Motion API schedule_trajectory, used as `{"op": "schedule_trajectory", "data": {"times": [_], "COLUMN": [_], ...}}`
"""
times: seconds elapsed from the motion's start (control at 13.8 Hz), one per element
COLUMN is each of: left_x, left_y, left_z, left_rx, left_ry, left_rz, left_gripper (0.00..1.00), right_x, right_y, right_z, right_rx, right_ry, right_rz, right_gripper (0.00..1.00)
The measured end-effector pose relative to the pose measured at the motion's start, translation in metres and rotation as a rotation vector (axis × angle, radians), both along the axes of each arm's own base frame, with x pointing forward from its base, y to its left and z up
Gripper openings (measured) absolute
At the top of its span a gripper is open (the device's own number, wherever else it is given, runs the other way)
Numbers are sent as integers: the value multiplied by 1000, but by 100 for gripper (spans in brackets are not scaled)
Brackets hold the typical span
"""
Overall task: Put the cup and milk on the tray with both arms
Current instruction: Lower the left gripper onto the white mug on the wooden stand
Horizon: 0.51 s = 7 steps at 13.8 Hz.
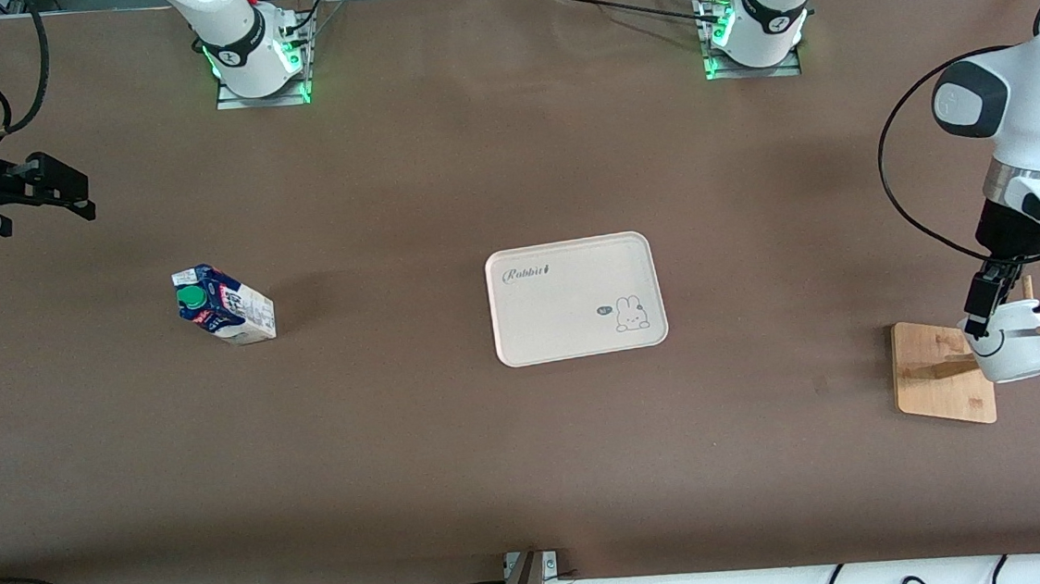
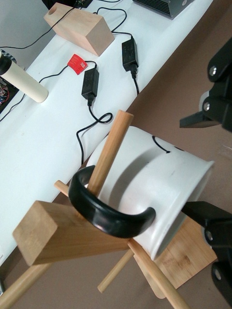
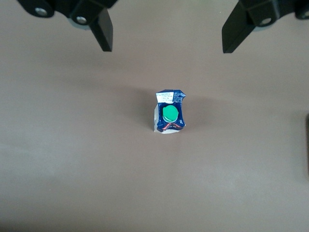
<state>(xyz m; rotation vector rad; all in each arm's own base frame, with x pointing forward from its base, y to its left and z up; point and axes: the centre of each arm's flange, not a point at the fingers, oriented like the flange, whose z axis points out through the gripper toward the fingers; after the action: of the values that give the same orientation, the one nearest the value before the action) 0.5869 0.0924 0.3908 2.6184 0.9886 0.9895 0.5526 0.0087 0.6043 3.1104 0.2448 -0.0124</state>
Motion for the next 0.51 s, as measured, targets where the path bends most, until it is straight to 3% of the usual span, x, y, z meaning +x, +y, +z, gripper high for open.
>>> {"op": "schedule_trajectory", "data": {"times": [0.22,0.51], "left_x": [1,1], "left_y": [0,-3], "left_z": [1,2], "left_rx": [1,4], "left_ry": [-3,-4], "left_rz": [-2,-10], "left_gripper": [43,41], "right_x": [0,0], "right_y": [0,0], "right_z": [0,0], "right_rx": [0,0], "right_ry": [0,0], "right_rz": [0,0], "right_gripper": [100,100]}}
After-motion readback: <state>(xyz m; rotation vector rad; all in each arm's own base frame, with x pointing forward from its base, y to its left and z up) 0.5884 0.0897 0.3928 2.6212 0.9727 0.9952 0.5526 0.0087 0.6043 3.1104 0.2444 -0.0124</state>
